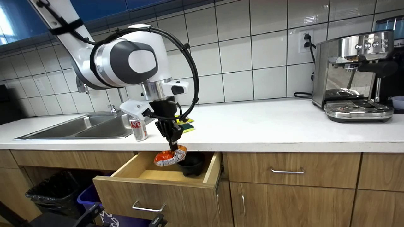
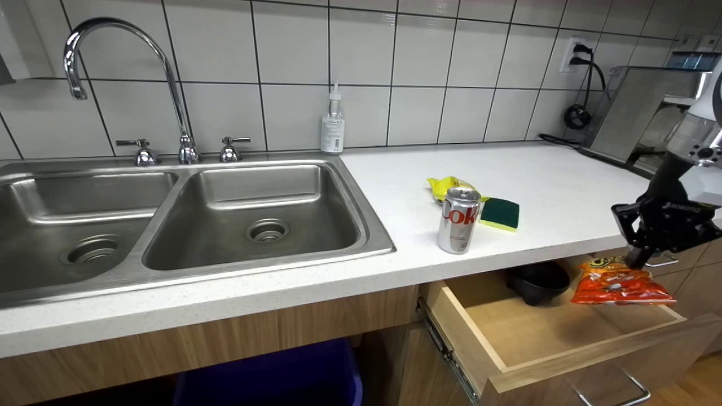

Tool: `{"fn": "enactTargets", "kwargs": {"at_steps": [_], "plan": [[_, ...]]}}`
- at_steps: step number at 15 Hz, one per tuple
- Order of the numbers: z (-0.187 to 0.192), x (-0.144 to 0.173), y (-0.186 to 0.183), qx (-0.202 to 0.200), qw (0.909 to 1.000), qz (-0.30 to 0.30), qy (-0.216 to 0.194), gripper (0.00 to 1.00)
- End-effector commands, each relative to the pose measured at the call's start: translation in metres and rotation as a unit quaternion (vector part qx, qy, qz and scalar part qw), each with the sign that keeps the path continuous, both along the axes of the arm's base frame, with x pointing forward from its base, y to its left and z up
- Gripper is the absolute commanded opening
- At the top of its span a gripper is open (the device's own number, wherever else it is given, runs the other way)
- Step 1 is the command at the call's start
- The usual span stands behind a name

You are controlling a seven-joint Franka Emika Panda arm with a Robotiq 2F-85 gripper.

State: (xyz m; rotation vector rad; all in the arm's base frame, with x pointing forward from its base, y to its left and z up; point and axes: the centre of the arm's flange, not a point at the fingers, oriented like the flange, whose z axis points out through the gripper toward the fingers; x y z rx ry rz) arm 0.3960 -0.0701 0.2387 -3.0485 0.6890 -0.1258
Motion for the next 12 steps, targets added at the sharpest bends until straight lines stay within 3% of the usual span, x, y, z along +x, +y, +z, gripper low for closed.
{"fn": "enactTargets", "kwargs": {"at_steps": [1, 12], "plan": [[0.000, -0.010, -0.011, 0.006, 0.9998, -0.012, 0.018, 0.00], [-0.031, -0.011, -0.030, 0.008, 0.9974, -0.041, 0.059, 0.00]]}}
